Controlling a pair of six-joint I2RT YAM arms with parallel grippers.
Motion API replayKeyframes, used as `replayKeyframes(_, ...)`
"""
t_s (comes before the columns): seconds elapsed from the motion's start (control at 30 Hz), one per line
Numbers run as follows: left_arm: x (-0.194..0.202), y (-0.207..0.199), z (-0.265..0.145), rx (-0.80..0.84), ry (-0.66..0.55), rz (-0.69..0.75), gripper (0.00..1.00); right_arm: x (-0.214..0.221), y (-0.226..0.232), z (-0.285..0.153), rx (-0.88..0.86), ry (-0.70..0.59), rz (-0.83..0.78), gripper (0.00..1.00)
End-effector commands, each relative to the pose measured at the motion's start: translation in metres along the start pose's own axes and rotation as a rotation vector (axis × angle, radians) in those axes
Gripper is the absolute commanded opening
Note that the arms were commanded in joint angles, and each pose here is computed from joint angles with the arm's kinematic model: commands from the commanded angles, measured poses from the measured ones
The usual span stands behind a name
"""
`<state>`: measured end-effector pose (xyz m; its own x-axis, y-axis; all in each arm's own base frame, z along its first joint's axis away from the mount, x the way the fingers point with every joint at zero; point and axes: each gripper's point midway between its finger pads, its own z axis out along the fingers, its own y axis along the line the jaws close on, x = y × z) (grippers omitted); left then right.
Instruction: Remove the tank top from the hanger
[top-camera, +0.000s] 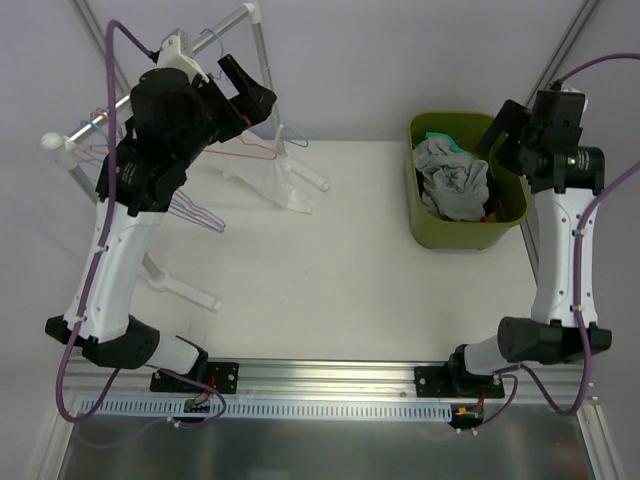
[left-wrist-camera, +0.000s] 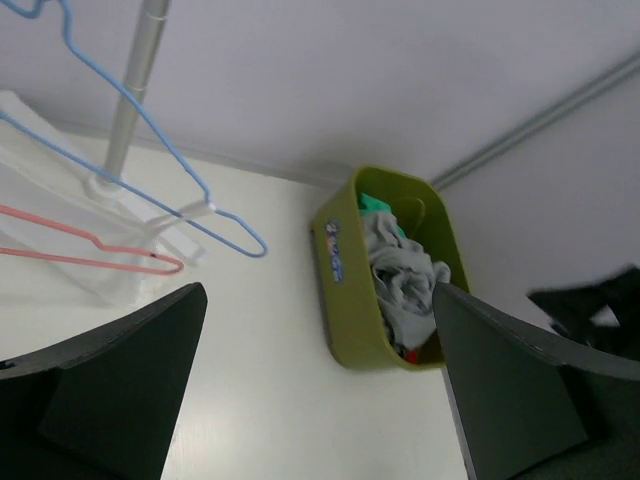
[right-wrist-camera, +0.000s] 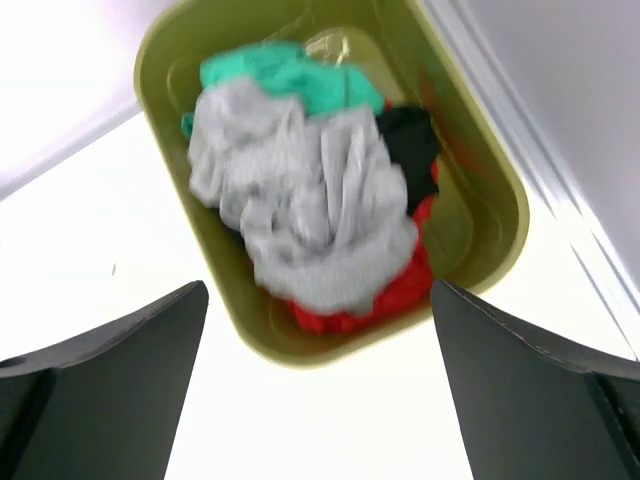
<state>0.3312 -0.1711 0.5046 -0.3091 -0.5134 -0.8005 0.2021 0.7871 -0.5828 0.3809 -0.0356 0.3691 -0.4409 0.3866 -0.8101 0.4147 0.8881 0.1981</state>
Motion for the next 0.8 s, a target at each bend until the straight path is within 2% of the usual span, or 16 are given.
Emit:
replayKeyframes(0.0,-0.011,0.029,0.025,-0.189,-0.095,-0.029,0.99,0.035,0.002,-0.033,-0.098,0.088,-0.002,0.99)
replayKeyframes(0.03,-0.014,0.036,0.031,-0.229,-0.119,-0.035,0.99,0.047,0.006,-0.032,-0.139,0.117,-0.007,1.0)
replayKeyframes(0.17,-0.003,0.053,0.072,-0.329,-0.123,-0.059,0.99,0.083,0.051,-0.07,-0.49,0.207,0.012,1.0)
replayKeyframes(0.2,-0.012,0.048,0.076,-0.323,-0.148,-0.061,0.99,0.086,0.055,-0.087,-0.552,0.195,0.026,0.99)
replayKeyframes(0.23,-0.002,0.055,0.095,-0.352,-0.131,-0.045,0.99,0.088,0.06,-0.093,-0.6,0.185,0.033,0.99)
replayKeyframes(0.27,-0.004,0.058,0.102,-0.369,-0.143,-0.045,0.99,0.107,0.063,-0.095,-0.642,0.239,0.041,1.0)
replayKeyframes(0.4,-0.005,0.074,0.128,-0.429,-0.172,-0.047,0.98,0.129,0.059,-0.116,-0.699,0.249,0.043,0.99)
replayKeyframes(0.47,0.0,0.089,0.137,-0.478,-0.173,-0.035,0.93,0.136,0.059,-0.13,-0.74,0.257,0.056,1.0)
replayKeyframes(0.5,0.0,0.095,0.139,-0.495,-0.176,-0.03,0.9,0.139,0.061,-0.134,-0.757,0.265,0.058,0.99)
replayKeyframes(0.53,0.006,0.101,0.147,-0.507,-0.164,-0.027,0.77,0.14,0.064,-0.14,-0.782,0.278,0.069,0.99)
replayKeyframes(0.63,0.011,0.113,0.157,-0.529,-0.15,-0.022,0.69,0.139,0.066,-0.148,-0.801,0.274,0.075,0.99)
replayKeyframes(0.7,0.014,0.116,0.16,-0.539,-0.149,-0.017,0.59,0.135,0.067,-0.152,-0.809,0.261,0.071,0.99)
replayKeyframes(0.73,0.012,0.115,0.158,-0.537,-0.152,-0.021,0.52,0.133,0.068,-0.155,-0.815,0.255,0.068,1.0)
replayKeyframes(0.77,0.011,0.114,0.156,-0.536,-0.157,-0.029,0.39,0.132,0.068,-0.155,-0.815,0.251,0.067,1.0)
